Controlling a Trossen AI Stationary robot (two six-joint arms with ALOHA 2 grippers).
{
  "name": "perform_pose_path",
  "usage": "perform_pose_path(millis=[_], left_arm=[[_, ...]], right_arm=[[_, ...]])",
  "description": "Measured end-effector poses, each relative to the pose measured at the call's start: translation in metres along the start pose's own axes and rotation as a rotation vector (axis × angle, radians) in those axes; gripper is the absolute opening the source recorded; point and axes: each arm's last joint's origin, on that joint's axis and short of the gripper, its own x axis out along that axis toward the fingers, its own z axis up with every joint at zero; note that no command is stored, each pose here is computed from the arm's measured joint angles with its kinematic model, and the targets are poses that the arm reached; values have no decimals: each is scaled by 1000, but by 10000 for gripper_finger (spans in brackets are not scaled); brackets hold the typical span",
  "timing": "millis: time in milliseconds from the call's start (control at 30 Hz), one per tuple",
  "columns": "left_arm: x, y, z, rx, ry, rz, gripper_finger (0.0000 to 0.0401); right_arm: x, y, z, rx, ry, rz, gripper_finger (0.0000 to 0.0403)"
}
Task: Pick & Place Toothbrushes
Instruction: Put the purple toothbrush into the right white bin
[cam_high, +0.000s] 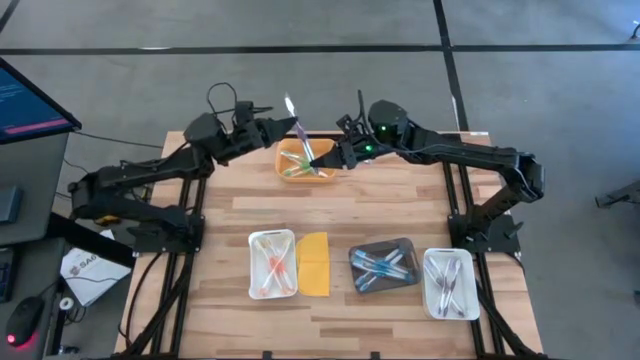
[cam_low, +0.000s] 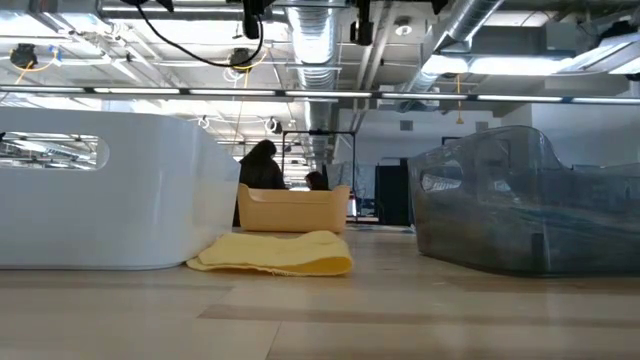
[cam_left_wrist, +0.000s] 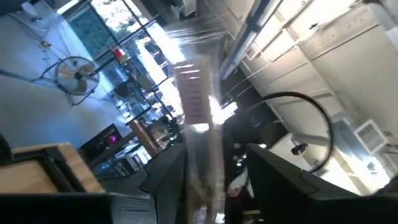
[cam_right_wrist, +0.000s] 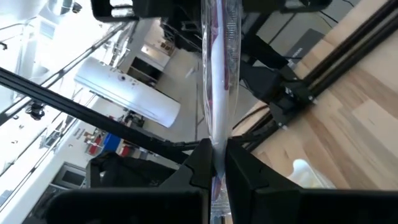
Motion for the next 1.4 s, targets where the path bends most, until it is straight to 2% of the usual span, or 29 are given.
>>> perform_pose_path(millis=[400, 500, 633, 667, 767, 900, 1033, 1233, 1400], left_arm=[[9, 9, -9, -31, 23, 3, 153], [9, 9, -10, -36, 25, 5, 117], [9, 9, -10, -34, 45, -5, 32], [9, 9, -10, -33, 48, -6, 20], [9, 9, -10, -40, 49, -8, 17], [8, 6, -10, -60, 71, -34, 14], [8, 1, -17, -73, 112, -61, 14], [8, -6, -27, -76, 152, -89, 14], [8, -6, -29, -55, 143, -71, 14]], right_arm=[[-2, -3, 2, -8, -14, -26, 14], [-2, -5, 2, -7, -11, -36, 14], [-3, -5, 2, -11, -8, -37, 19], [-3, -5, 2, -15, -8, -37, 20], [-3, -5, 2, -42, -6, -35, 30], [-5, -3, 6, -82, -23, 0, 55], [-7, -1, 13, -71, -58, 39, 86], [-8, 2, 16, -69, -80, 74, 151], [-9, 3, 18, -58, -87, 85, 199]])
